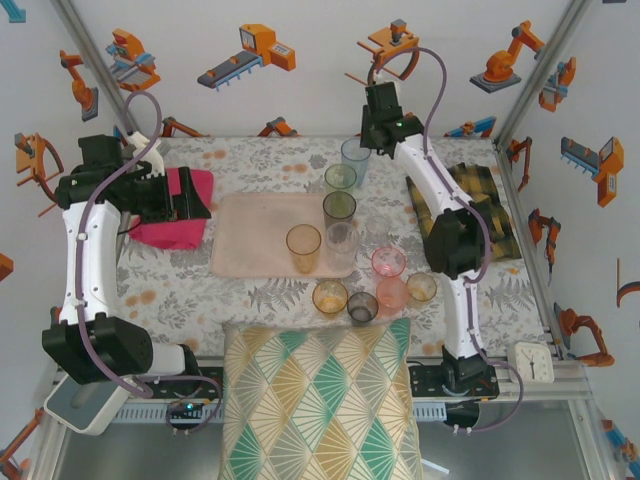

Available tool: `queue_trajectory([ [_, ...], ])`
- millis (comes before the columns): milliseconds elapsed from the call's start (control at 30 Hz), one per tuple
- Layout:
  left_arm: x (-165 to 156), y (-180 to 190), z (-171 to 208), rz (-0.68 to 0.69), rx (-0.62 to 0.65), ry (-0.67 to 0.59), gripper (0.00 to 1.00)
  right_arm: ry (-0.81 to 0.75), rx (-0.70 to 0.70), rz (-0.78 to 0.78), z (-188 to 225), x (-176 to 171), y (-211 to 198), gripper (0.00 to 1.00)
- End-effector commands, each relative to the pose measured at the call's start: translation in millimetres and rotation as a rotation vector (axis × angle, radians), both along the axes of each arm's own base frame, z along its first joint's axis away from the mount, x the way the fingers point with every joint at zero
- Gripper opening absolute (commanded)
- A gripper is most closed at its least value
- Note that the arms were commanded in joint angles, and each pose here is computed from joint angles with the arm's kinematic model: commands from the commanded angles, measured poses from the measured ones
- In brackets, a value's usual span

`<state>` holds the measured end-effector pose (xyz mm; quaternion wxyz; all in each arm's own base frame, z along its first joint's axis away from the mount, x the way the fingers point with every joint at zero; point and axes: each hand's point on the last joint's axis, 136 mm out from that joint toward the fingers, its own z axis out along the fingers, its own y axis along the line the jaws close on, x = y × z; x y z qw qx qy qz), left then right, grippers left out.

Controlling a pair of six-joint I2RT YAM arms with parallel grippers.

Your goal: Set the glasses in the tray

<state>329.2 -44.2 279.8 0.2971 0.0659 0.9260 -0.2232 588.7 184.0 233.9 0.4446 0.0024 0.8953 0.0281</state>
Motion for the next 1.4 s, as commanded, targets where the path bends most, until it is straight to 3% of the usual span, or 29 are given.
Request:
queue_trajectory([
  [0,-1,1,3,0.009,-0.003,-0.006,0.97,0.02,0.001,-0.013,-15,6,-7,0.39],
  [900,0,4,-6,0.035,-0.006,0.002,0.97,0.136,0.082,-0.048,-64,8,-18,0.38],
  [1367,1,4,-6,0.038,-0.008,0.006,0.97,0.156,0.093,-0.041,-67,4,-21,0.34],
])
